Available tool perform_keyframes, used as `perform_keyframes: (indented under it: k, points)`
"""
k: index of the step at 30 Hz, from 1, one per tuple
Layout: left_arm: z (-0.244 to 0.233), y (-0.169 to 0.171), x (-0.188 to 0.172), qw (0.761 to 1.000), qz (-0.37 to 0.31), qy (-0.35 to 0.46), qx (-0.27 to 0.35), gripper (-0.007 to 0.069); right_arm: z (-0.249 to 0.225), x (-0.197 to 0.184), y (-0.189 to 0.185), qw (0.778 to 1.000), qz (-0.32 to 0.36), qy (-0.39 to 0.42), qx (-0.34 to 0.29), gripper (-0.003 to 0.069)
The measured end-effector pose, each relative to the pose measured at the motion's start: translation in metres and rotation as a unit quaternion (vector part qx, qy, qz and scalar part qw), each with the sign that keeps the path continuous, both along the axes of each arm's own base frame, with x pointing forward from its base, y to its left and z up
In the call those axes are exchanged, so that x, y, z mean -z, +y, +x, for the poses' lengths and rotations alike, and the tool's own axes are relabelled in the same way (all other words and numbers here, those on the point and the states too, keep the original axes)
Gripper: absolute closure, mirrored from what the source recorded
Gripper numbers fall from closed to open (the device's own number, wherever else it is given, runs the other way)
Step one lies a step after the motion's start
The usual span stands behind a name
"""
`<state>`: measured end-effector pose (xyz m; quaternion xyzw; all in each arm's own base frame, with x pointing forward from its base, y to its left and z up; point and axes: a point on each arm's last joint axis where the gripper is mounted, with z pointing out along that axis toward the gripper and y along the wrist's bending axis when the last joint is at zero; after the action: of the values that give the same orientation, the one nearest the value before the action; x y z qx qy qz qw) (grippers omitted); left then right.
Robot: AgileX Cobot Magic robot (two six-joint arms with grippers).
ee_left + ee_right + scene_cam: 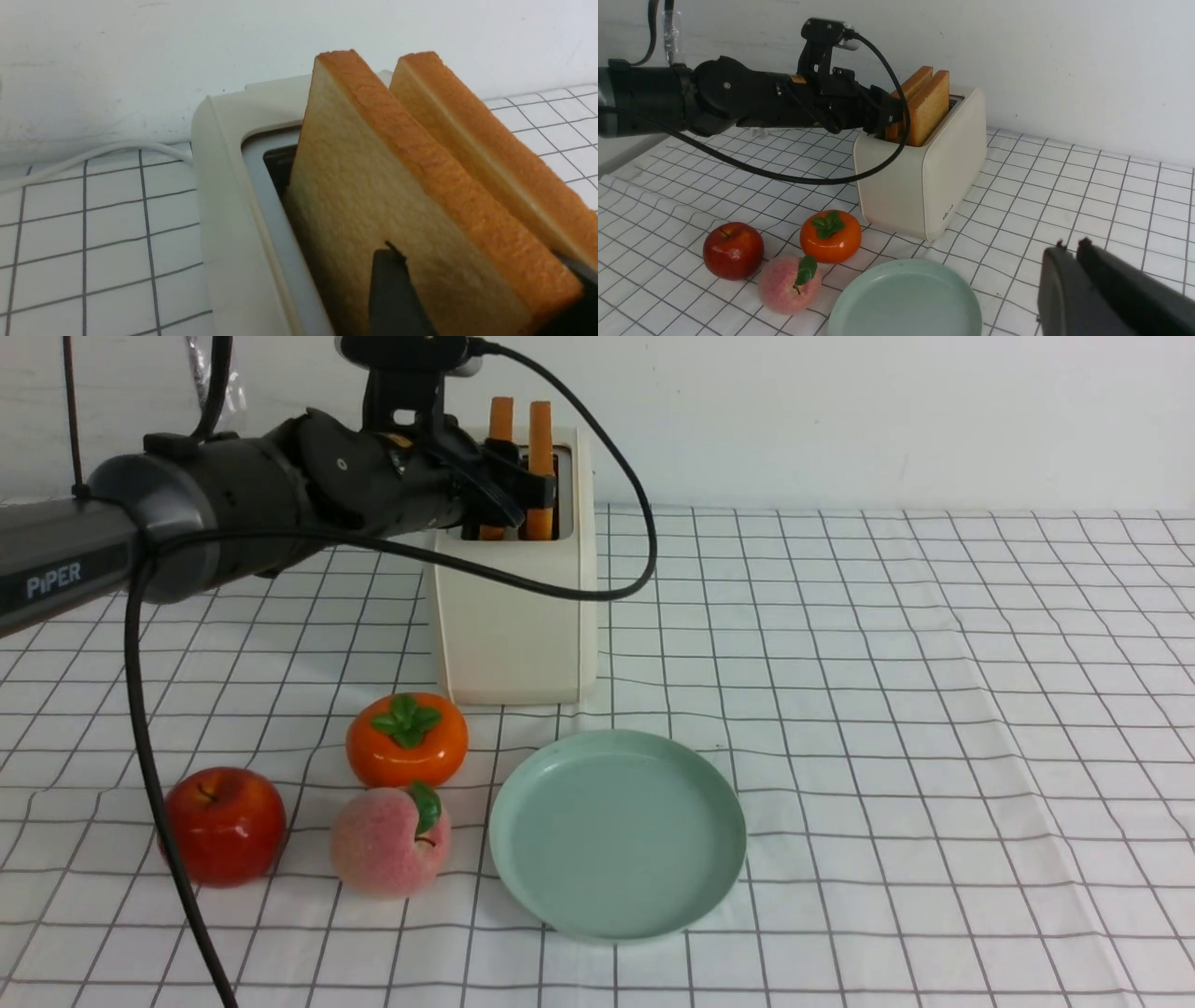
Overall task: Take toasted bread from bread machine on white checkered table place on plate.
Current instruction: 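Reach for a toast slice standing in the toaster with the left gripper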
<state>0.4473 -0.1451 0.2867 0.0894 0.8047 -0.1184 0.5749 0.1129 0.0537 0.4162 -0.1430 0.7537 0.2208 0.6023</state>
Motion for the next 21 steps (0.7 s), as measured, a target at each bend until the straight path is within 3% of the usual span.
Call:
perform_keyframes:
  k: [5, 10, 15, 16, 19, 21]
  points:
    - [0.0042, 0.0012, 0.0025, 1.000, -0.001, -0.016, -0.015, 0.0188, 0.0000, 0.0000, 0.0000, 1.000, 0.000, 0.000, 0.000, 0.0617]
    - [0.0054, 0.0028, 0.0001, 0.999, -0.006, -0.029, -0.026, 0.0192, -0.0002, 0.0003, 0.0002, 1.000, -0.001, 0.002, -0.001, 0.0615]
    - [0.0059, 0.0036, -0.0011, 0.999, -0.015, -0.034, -0.033, 0.0328, -0.0004, 0.0007, 0.0003, 1.000, -0.002, 0.004, -0.003, 0.0608]
    - [0.0059, 0.0036, -0.0011, 0.999, -0.015, -0.034, -0.033, 0.0403, -0.0005, 0.0009, 0.0004, 1.000, -0.002, 0.005, -0.003, 0.0609]
    - [0.0060, 0.0038, -0.0015, 0.999, -0.016, -0.036, -0.035, 0.0522, -0.0005, 0.0011, 0.0005, 1.000, -0.002, 0.006, -0.004, 0.0606]
    - [0.0062, 0.0041, -0.0020, 0.998, -0.016, -0.039, -0.036, 0.0550, -0.0007, 0.0013, 0.0006, 1.000, -0.003, 0.007, -0.005, 0.0606]
